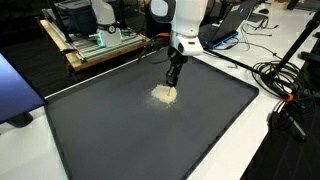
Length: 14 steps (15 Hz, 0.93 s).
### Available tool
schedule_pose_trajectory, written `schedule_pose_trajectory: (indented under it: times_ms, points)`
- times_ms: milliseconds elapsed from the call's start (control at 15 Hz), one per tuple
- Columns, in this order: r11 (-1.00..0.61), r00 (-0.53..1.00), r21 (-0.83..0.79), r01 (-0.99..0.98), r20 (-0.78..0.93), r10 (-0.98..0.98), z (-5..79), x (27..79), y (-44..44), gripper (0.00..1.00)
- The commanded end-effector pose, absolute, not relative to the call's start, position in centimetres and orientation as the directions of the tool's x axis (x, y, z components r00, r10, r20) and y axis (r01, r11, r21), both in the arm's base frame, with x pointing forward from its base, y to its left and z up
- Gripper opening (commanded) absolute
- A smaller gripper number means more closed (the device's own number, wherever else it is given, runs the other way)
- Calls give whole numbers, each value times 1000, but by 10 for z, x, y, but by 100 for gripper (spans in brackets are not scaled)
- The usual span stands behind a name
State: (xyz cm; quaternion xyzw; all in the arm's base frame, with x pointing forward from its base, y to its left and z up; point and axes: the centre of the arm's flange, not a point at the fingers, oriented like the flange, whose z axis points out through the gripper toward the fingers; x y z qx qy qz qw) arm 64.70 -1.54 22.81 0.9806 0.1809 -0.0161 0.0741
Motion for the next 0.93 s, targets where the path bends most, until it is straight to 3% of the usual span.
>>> schedule_pose_trajectory:
  times_ms: [0, 867]
  points:
    - [-921, 928, 120, 371, -68, 365, 213, 647, -18, 3]
    - [-920, 931, 144, 365, -35, 364, 227, 640, -19, 3]
